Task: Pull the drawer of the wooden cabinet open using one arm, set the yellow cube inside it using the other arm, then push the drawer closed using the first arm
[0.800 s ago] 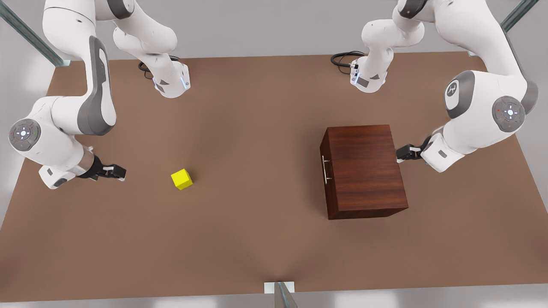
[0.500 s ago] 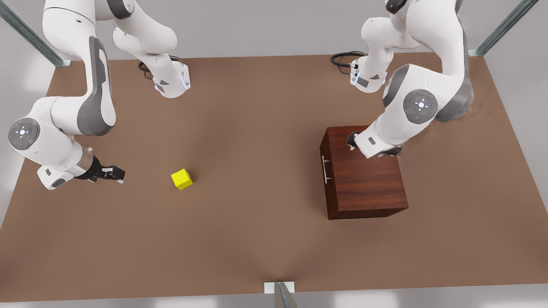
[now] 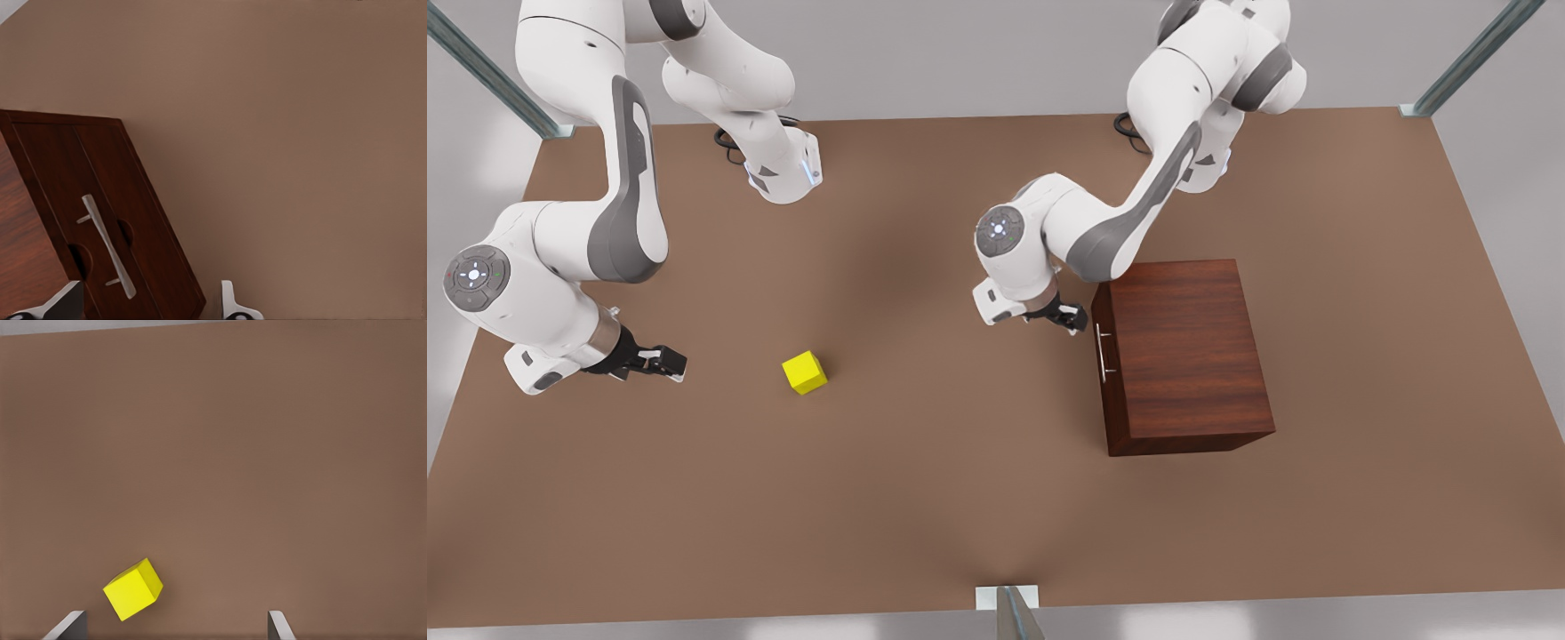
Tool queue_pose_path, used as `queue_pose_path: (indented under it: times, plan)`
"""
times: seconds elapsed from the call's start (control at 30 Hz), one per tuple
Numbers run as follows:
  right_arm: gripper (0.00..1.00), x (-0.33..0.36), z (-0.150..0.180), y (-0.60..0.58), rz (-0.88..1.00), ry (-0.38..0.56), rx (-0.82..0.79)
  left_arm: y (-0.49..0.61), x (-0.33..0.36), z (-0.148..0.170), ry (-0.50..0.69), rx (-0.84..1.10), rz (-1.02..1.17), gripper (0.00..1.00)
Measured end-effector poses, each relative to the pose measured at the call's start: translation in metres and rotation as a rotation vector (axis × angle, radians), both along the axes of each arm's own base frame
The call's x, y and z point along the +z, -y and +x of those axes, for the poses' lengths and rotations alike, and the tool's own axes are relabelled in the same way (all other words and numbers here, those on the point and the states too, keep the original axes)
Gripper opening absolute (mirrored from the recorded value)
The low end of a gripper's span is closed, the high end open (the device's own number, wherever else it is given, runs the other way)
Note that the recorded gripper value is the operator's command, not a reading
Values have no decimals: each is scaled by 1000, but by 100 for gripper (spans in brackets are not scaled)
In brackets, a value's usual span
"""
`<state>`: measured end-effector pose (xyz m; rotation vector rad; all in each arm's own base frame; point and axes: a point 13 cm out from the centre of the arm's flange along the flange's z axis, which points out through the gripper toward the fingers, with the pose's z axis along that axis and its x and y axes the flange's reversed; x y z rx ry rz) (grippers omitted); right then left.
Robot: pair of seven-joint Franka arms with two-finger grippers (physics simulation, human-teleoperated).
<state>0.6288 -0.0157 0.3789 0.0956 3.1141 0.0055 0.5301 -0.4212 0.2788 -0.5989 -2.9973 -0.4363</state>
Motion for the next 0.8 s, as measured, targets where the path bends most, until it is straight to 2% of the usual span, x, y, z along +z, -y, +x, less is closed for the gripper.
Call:
queue_pose_path:
  times: [0.13,0.23,0.53,0.8]
  plan:
    - [100,0,0,-1,-1,0,1,-45,-36,32,38,177,24,100]
    - [100,0,0,-1,-1,0,1,-64,-61,46,83,239,65,100]
    - [100,0,0,-1,-2,1,0,-69,-95,38,202,279,156,100]
    - [100,0,0,0,-2,1,-1,-64,-118,15,236,321,197,100]
